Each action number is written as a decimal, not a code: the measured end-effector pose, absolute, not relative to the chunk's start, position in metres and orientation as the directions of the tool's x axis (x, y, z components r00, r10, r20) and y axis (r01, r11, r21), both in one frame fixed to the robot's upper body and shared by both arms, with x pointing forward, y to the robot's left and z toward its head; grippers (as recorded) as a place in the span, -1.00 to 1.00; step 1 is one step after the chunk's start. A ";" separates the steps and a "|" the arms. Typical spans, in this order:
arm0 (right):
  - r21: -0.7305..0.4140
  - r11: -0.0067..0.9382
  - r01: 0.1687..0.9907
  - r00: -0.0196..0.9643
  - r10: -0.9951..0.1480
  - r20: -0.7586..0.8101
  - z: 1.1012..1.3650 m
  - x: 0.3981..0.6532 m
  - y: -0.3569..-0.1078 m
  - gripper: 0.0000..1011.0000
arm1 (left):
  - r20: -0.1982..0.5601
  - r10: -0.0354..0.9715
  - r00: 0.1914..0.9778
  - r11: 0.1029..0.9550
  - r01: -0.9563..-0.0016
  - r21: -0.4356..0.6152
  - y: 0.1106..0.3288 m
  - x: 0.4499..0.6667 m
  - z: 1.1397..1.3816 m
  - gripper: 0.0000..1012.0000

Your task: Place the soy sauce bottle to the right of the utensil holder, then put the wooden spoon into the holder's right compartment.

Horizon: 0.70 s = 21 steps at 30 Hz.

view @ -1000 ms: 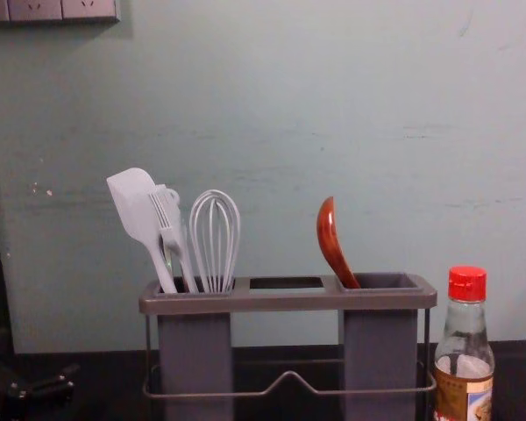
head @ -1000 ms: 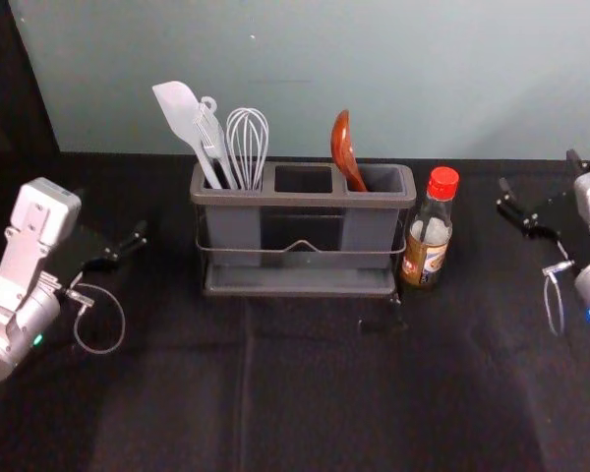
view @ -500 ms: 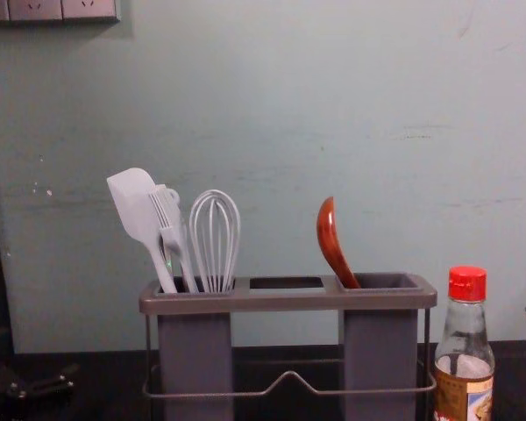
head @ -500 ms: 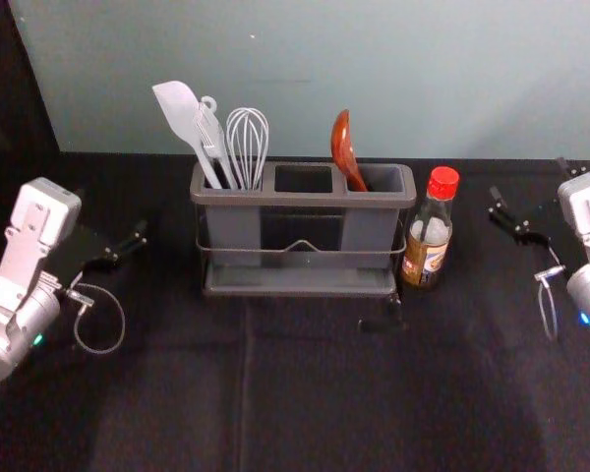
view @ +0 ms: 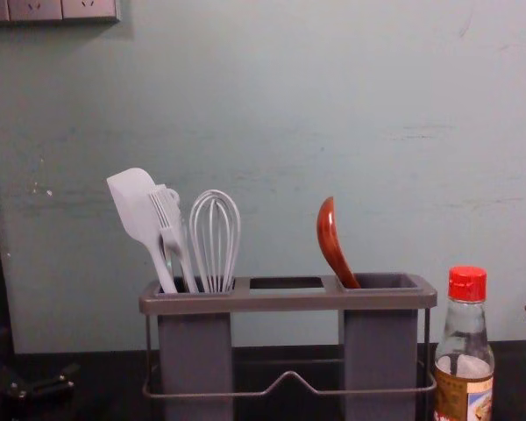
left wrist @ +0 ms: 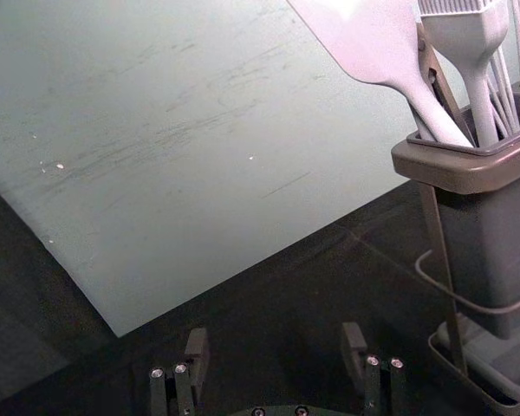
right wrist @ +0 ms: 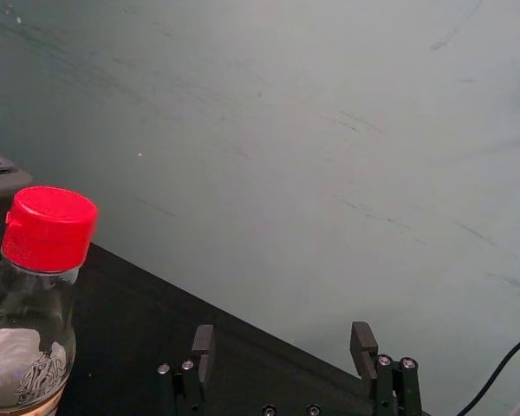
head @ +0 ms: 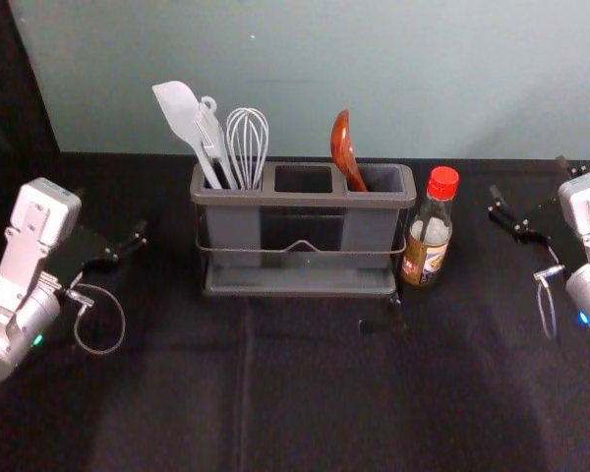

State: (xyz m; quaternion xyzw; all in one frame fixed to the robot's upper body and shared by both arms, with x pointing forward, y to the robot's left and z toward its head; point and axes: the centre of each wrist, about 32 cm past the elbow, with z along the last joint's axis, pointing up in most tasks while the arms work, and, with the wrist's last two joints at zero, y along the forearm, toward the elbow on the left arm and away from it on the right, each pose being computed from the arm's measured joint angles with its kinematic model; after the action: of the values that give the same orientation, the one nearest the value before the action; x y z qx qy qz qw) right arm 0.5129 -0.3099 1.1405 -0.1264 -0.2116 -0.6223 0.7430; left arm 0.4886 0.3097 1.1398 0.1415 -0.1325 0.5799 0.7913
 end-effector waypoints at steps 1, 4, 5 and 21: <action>0.075 0.194 0.978 0.136 -0.871 0.472 1.141 0.513 -0.310 0.99 | 0.374 0.880 0.292 0.287 -0.955 0.070 0.310 0.489 1.140 0.99; 0.075 0.193 0.978 0.136 -0.871 0.471 1.141 0.513 -0.310 0.99 | 0.374 0.880 0.292 0.287 -0.955 0.070 0.310 0.489 1.140 0.99; 0.075 0.193 0.978 0.136 -0.871 0.471 1.141 0.513 -0.310 0.99 | 0.374 0.880 0.292 0.287 -0.955 0.070 0.310 0.489 1.140 0.99; 0.073 0.194 0.978 0.137 -0.871 0.471 1.141 0.513 -0.310 0.99 | 0.374 0.880 0.292 0.287 -0.955 0.070 0.310 0.489 1.140 0.99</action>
State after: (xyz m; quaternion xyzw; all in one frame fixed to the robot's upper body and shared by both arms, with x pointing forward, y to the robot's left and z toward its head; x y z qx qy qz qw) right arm 0.5129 -0.3100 1.1410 -0.1271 -0.2107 -0.6220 0.7434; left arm 0.4886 0.3097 1.1398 0.1415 -0.1325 0.5799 0.7913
